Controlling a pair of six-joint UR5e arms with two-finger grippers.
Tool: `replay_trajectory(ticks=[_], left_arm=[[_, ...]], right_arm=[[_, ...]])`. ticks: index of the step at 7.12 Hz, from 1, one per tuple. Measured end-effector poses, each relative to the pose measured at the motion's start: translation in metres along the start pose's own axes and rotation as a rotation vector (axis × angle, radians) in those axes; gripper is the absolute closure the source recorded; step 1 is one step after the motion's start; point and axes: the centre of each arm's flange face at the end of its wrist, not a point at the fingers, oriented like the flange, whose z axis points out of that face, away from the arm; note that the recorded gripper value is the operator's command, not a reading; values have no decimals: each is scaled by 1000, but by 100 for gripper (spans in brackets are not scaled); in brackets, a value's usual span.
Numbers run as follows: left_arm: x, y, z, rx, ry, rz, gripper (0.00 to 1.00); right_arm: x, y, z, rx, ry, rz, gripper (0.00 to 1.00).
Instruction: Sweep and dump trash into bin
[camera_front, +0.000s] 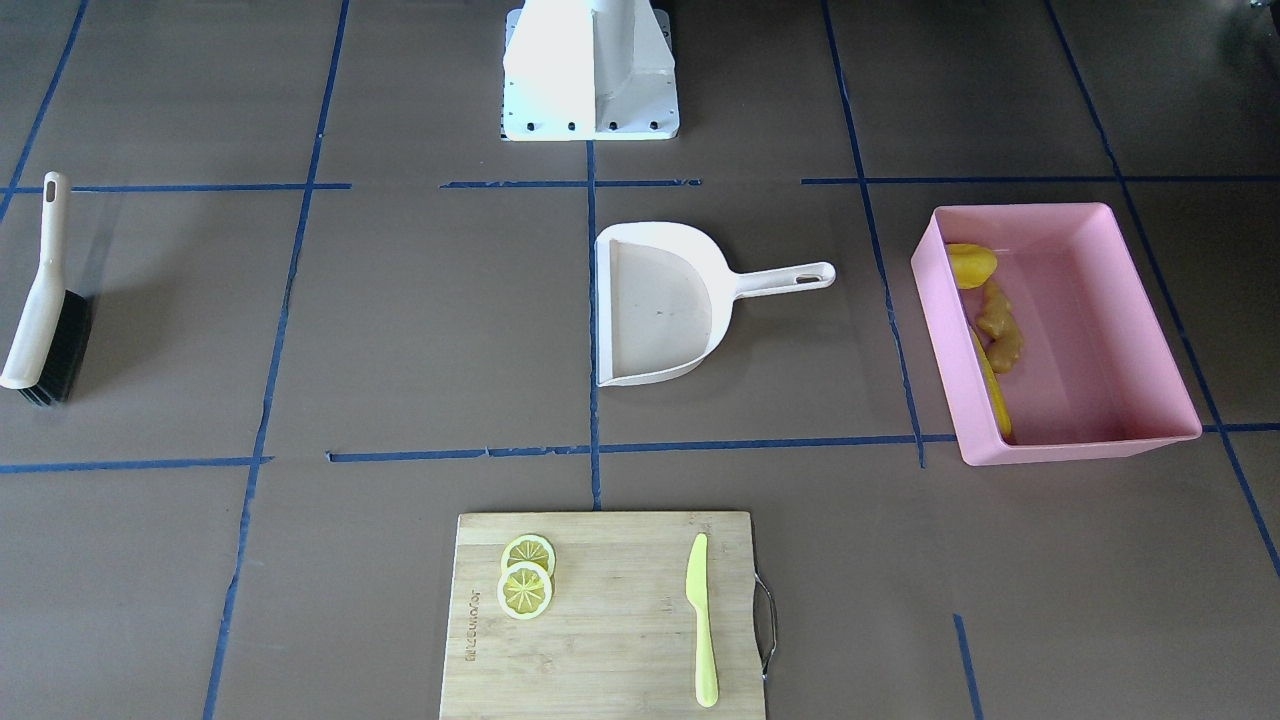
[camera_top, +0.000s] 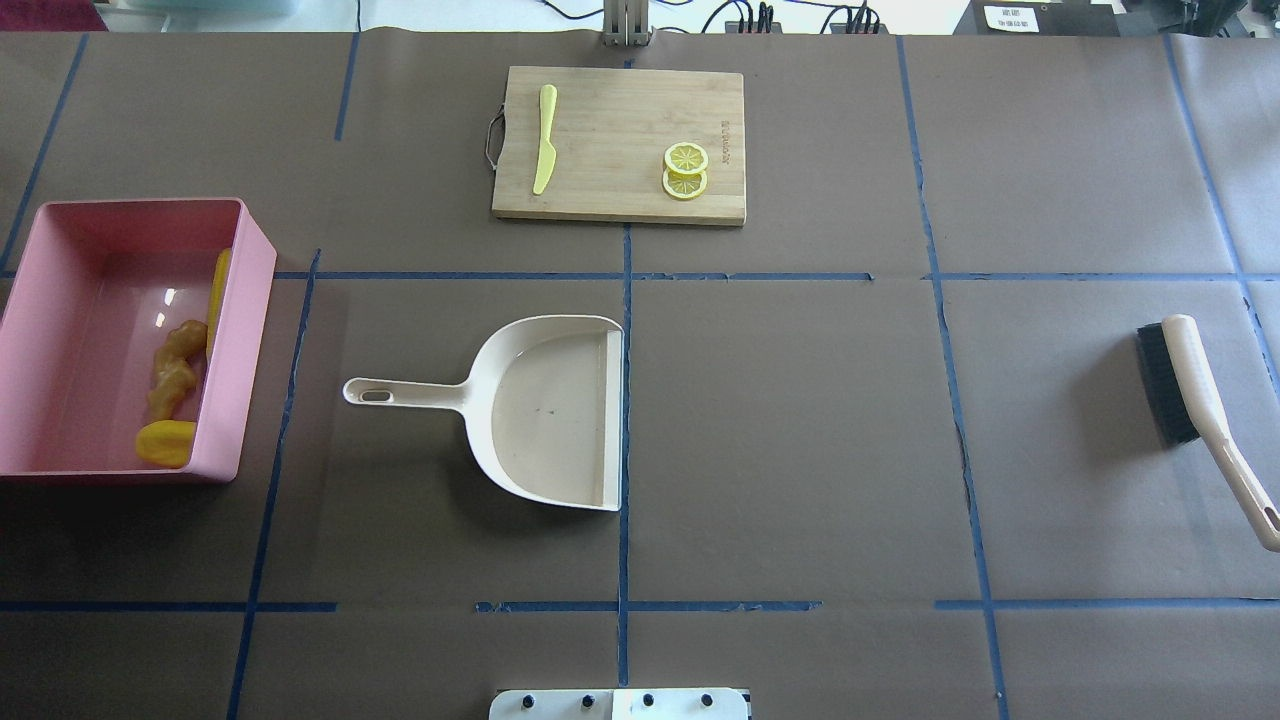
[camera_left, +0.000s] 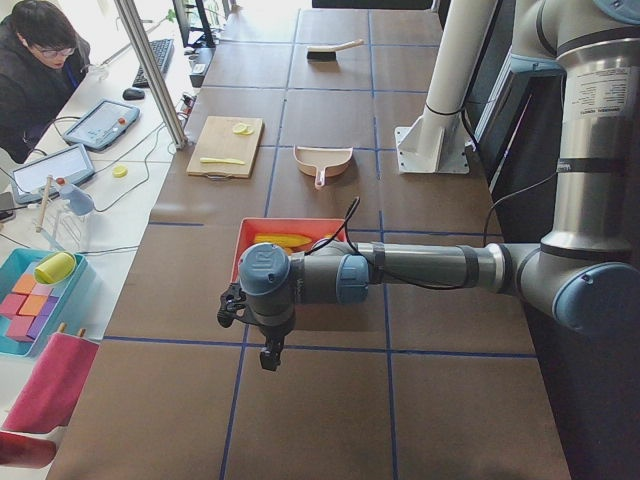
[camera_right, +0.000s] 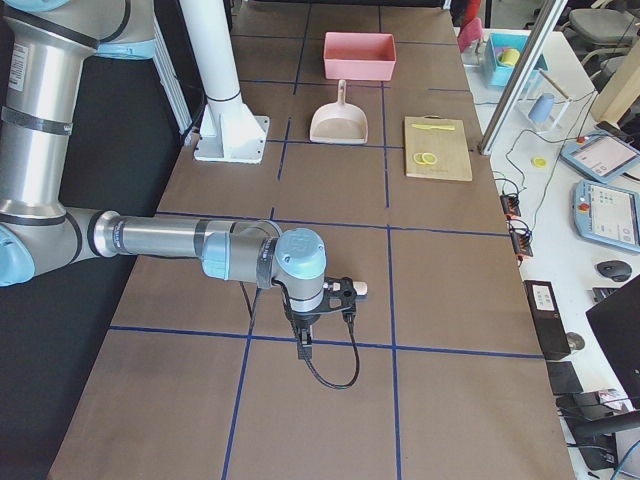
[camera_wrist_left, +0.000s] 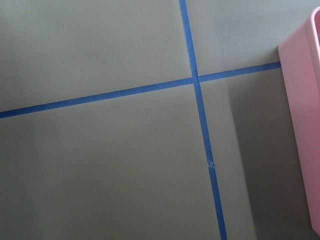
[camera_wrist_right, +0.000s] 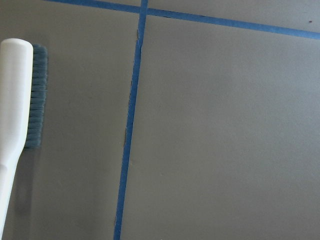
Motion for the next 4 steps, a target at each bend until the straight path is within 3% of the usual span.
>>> replay_trajectory(ticks=[4], left_arm=[[-1, 1, 1, -3, 2, -3, 0]], right_arm=[[0, 0, 1, -2, -2, 0, 0]])
